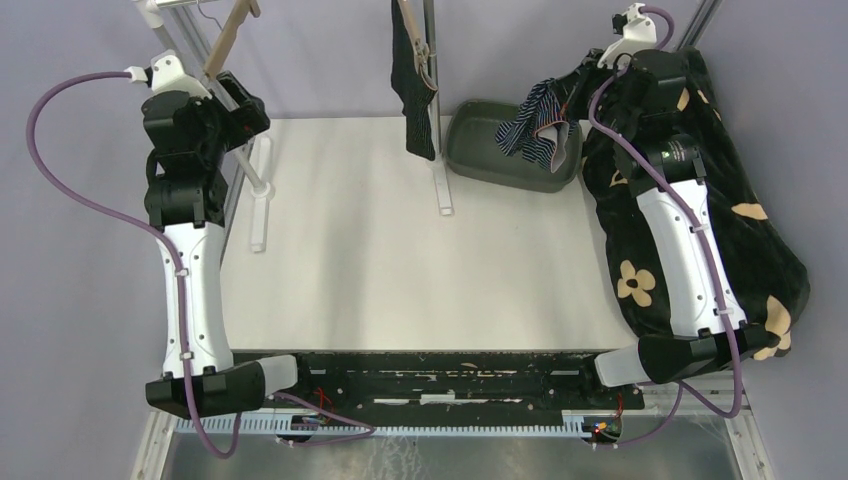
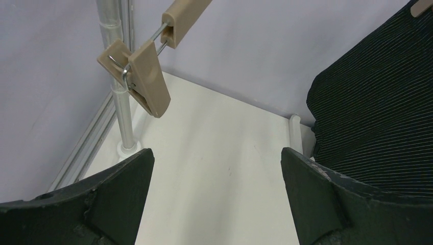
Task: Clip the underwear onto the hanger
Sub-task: Place the underwear at the center of the board.
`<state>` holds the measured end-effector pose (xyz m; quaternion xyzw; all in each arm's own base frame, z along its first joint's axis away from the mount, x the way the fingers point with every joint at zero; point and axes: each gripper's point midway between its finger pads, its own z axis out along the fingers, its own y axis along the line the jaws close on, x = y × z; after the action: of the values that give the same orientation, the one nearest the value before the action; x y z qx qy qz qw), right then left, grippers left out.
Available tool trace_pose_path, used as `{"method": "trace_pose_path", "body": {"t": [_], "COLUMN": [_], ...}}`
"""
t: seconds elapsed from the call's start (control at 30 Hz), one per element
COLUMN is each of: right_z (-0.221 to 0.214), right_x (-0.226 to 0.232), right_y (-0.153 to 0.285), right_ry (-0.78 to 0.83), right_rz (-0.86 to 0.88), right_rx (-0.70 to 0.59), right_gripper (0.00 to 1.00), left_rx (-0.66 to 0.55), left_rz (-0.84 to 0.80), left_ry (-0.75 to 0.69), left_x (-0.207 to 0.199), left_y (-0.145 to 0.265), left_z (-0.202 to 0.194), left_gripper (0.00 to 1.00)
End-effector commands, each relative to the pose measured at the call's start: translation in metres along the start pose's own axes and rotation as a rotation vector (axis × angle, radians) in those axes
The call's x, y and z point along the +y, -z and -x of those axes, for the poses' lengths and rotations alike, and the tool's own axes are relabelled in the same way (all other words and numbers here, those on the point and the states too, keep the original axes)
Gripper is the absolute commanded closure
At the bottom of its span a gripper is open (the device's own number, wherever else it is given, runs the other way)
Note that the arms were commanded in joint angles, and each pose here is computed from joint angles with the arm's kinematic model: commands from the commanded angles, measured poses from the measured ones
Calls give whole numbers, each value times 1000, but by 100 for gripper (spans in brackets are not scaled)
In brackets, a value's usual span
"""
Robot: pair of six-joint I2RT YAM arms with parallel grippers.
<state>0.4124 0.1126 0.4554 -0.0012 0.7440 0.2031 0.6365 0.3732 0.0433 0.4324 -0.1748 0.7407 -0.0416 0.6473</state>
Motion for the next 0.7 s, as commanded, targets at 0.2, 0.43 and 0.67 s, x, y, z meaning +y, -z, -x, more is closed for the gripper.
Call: {"method": "trace_pose_path", "body": {"t": [0.2,0.43,0.67], "right_z": [20,18,19], "right_x": [20,27,32], "right_y": [22,32,40], "right_ry": [19,27,34], "right_rz": [70,96,112], "right_rx": [-26,5,17], "right_gripper": [99,99,99], "left_rx": [-3,-15,-30], "left_rz": [1,24,44], "left_ry": [48,63,83], "left_x": [13,29,43], "left_y": [-2,-1,-6], "left_z": [13,17,24], "left_gripper": [1,1,1]}}
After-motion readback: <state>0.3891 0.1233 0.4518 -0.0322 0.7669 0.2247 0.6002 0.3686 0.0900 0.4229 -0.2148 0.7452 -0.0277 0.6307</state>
